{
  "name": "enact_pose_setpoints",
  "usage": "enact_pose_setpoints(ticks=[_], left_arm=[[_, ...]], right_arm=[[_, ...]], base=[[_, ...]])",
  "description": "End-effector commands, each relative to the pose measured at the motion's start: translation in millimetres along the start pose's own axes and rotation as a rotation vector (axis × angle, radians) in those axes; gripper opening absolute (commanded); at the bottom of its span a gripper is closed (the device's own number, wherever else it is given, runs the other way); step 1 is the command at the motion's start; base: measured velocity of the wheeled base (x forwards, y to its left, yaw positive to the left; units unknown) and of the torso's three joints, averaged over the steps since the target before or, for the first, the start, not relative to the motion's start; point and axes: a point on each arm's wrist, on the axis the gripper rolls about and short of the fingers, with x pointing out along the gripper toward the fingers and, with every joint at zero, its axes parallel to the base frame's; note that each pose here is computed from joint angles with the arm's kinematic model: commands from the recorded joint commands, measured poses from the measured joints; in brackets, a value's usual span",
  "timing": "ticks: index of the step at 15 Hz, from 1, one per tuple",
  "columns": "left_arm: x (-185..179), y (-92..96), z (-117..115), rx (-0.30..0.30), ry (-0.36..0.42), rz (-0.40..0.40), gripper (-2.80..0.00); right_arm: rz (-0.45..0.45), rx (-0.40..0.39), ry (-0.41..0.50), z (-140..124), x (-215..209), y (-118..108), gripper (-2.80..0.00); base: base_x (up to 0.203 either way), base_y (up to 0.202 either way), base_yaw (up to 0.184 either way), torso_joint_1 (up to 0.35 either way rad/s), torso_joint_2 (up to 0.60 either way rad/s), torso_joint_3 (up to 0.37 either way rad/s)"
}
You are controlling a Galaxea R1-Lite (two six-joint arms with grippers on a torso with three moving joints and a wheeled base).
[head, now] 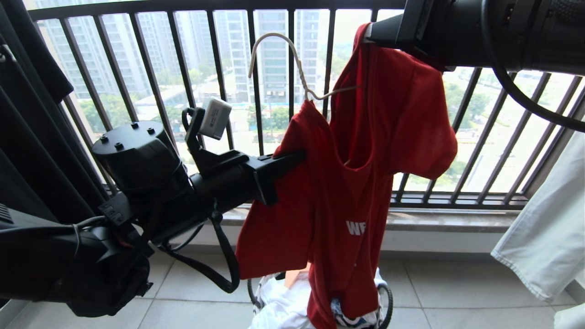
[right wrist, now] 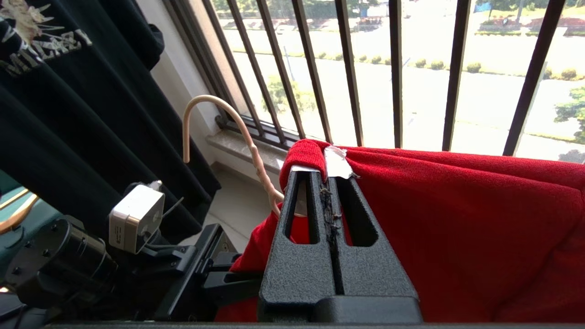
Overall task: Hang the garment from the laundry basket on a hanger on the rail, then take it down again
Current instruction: Hang the clothes on the clothes rack
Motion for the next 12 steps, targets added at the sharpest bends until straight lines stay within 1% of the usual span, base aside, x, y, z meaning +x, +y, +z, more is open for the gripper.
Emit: enact_pose_setpoints(ticks=[1,3,5,7,9,10,12], left_arm=[[7,1.5,-14,-0.01,0.03,-0.002,-2.8],[12,-2.7,-18,-0.003,0.025,0.02,-2.8],[16,-5.4,-21,0.009,0.027,0.016,-2.8],[17,-8.0,-18,0.022,-0.015,0.012,-2.8],[20,-11.3,-19,0.028,-0.065,0.027,-2.8],[21,-13.7,-20,0.027,-0.07,0.026,-2.8],[22,-14.9,-21,0.027,-0.069,0.022,-2.8]], right_arm=[[-0.059,-0.011,0.024,-8,2,15,-2.8],[-0.152,-0.05,0.088,-20,4,25,-2.8],[-0.218,-0.077,0.126,-18,-1,38,-2.8],[-0.288,-0.112,0.153,-20,-2,52,-2.8],[-0.357,-0.169,0.19,-35,10,62,-2.8],[-0.394,-0.199,0.199,-42,18,64,-2.8],[-0.439,-0.3,0.226,-54,31,70,-2.8]], base=[[0.0,0.0,0.0,0.0,0.0,0.0],[0.0,0.0,0.0,0.0,0.0,0.0],[0.0,0.0,0.0,0.0,0.0,0.0],[0.0,0.0,0.0,0.0,0.0,0.0],[0.0,0.0,0.0,0.0,0.0,0.0],[0.0,0.0,0.0,0.0,0.0,0.0],[0.0,0.0,0.0,0.0,0.0,0.0]])
